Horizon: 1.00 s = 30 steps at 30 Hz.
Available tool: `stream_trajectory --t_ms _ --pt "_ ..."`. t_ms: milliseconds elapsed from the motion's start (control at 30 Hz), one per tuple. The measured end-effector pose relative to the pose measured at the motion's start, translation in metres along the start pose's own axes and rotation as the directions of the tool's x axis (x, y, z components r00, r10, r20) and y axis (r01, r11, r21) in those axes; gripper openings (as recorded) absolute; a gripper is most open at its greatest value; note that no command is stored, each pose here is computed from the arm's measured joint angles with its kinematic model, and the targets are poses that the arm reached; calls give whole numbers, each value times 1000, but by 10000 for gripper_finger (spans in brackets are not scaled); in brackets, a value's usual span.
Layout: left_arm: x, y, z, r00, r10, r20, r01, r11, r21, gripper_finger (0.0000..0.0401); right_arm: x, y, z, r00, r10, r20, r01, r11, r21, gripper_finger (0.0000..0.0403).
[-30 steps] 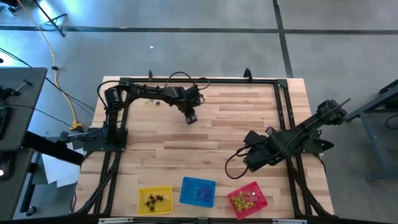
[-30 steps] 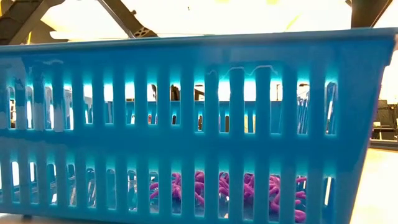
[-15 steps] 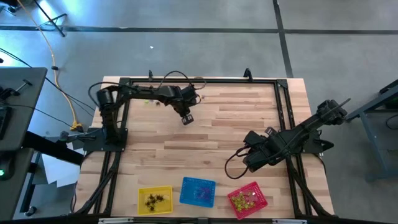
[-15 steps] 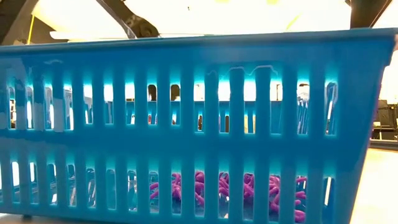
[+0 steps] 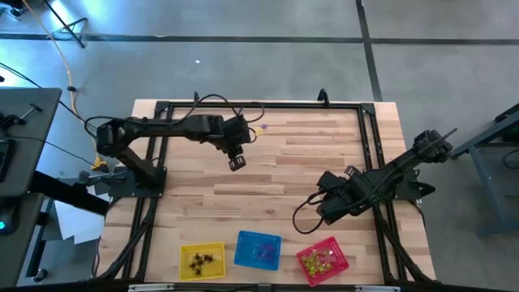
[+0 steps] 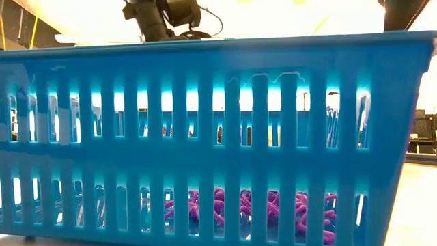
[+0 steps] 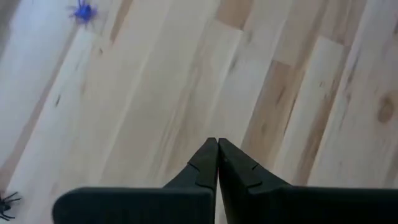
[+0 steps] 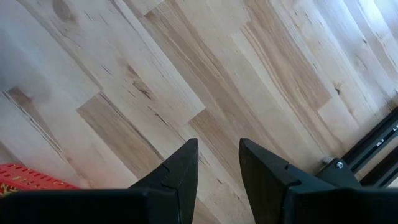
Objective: Sort Halloween decoration
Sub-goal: Put the violet spider toy into the blue bin
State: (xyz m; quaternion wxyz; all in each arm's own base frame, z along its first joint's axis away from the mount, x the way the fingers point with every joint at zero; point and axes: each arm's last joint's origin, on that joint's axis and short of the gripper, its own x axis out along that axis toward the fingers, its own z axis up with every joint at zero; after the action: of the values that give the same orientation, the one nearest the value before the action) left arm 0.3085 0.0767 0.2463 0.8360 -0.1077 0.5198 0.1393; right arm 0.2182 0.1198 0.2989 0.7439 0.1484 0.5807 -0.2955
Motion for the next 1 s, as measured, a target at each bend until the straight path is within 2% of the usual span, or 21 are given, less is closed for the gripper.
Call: stream_trajectory --t_ms 300,500,633,800,1000 --pt "-2 -8 0 1000 5 19 -6 1000 8 0 0 0 0 1000 -1 6 1 1000 -16 112" --pt "10 8 8 999 23 48 -24 999 28 0 0 0 0 1000 -3 10 3 1000 -16 112" --pt "21 19 18 994 -15 104 11 999 40 0 0 0 0 1000 -2 4 2 1000 -16 112" --pt "41 37 30 984 10 180 -17 999 34 0 1 0 1 1000 -2 2 2 1000 -19 112" --pt "73 61 41 990 45 132 -46 999 4 0 3 -4 9 1000 -14 -4 14 1000 -25 112"
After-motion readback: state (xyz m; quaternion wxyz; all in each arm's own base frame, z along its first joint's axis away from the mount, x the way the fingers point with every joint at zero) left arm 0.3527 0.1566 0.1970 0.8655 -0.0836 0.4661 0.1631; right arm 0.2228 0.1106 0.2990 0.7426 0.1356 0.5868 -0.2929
